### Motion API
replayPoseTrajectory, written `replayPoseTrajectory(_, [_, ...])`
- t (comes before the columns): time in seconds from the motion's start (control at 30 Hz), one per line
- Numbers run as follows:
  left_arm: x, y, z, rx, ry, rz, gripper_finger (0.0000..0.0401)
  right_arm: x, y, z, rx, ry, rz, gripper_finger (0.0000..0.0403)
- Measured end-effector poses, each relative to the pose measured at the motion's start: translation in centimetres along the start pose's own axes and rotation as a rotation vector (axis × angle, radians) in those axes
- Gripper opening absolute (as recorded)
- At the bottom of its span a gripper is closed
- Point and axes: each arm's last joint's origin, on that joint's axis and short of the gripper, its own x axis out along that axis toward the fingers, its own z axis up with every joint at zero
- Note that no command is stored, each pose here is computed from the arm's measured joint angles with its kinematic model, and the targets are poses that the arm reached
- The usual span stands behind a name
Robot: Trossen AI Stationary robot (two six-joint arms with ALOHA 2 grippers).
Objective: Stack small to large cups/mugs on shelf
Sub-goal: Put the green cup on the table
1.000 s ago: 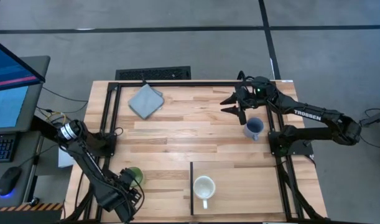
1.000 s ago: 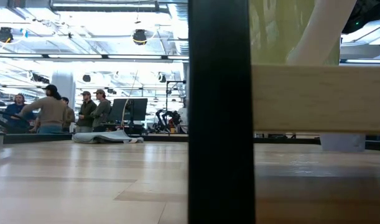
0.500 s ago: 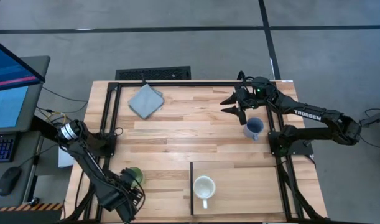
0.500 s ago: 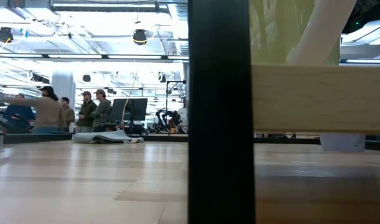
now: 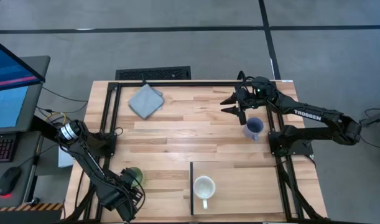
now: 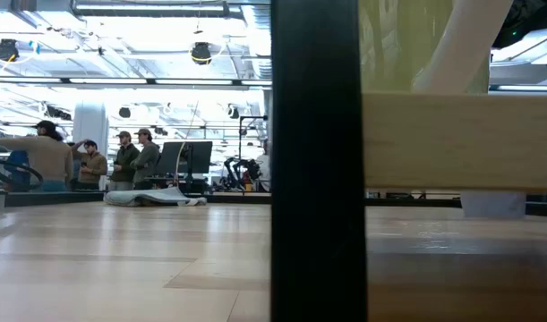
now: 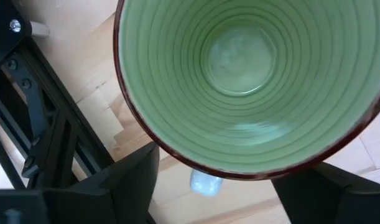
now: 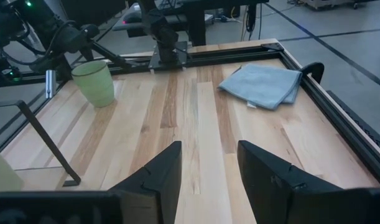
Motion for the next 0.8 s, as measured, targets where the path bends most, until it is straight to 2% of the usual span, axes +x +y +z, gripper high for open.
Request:
replayPoseTrajectory(0.3, [0.00, 0.00, 0.03, -0.014, -0.008, -0.002, 0.0194, 0.00, 0.00, 0.00, 0.000, 0.000, 0.000, 0.0178])
replayPoseTrajectory(0.8, [0.00, -0.18, 0.03, 0.000, -0.024, -0.028, 0.0131, 0.00, 0.01, -0.04, 0.003, 0.004, 0.000, 0.0178])
